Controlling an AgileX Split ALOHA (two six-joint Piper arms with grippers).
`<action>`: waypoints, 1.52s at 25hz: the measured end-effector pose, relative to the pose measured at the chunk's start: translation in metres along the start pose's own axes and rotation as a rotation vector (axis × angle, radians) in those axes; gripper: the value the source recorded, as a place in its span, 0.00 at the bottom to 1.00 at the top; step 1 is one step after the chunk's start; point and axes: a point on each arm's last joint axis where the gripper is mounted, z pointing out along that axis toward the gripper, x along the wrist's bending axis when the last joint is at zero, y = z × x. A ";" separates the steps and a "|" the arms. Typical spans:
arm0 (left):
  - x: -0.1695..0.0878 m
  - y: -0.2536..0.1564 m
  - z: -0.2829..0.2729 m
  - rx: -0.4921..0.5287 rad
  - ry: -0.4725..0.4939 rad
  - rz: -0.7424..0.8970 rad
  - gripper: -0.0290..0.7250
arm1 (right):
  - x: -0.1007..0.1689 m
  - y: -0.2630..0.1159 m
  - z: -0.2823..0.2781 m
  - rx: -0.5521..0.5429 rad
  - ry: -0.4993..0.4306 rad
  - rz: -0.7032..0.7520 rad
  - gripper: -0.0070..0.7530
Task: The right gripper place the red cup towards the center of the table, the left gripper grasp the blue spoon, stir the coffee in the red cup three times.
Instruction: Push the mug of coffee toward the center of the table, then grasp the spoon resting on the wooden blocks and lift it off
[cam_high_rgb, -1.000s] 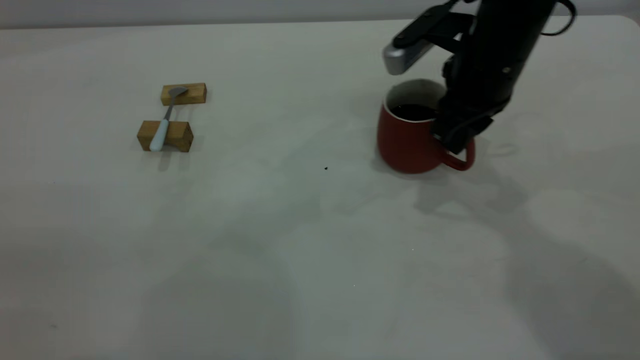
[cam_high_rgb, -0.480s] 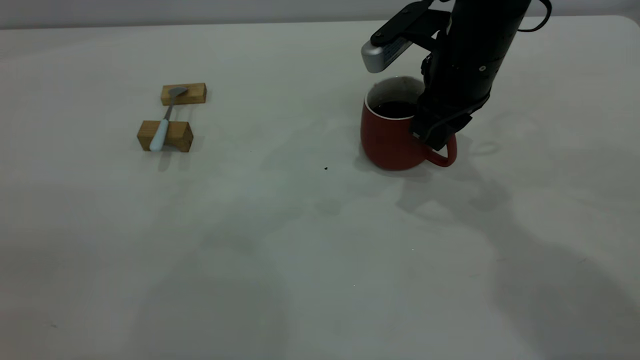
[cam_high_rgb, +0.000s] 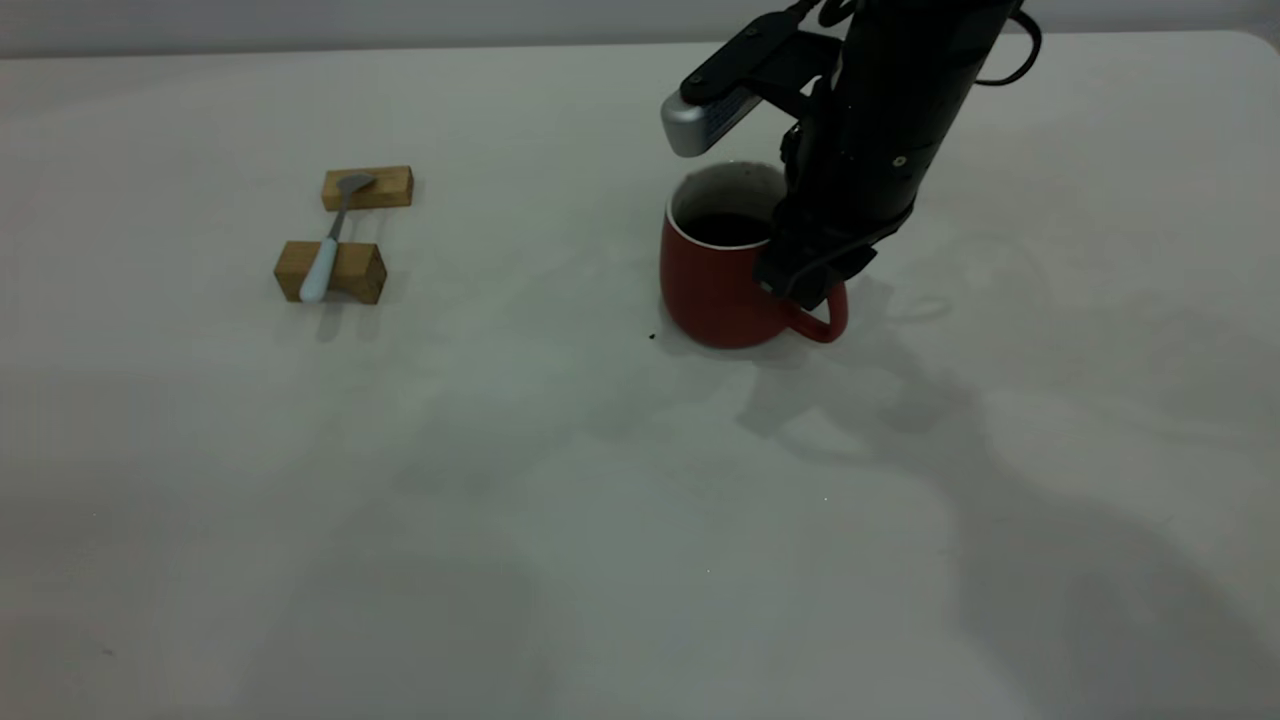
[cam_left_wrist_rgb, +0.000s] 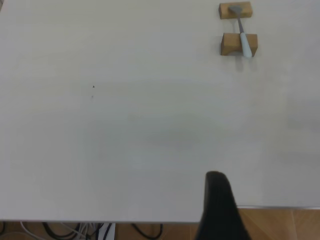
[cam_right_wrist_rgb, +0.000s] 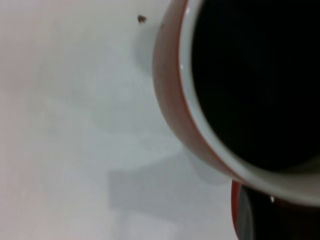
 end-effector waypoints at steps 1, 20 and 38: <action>0.000 0.000 0.000 0.000 0.000 0.000 0.79 | 0.001 0.000 0.000 -0.001 0.002 0.002 0.24; 0.000 0.000 0.000 0.000 0.000 0.000 0.79 | 0.006 0.006 -0.002 -0.029 0.001 0.017 0.69; 0.000 0.000 0.000 0.000 0.000 0.000 0.79 | 0.010 -0.016 -0.269 0.165 -0.090 0.348 0.69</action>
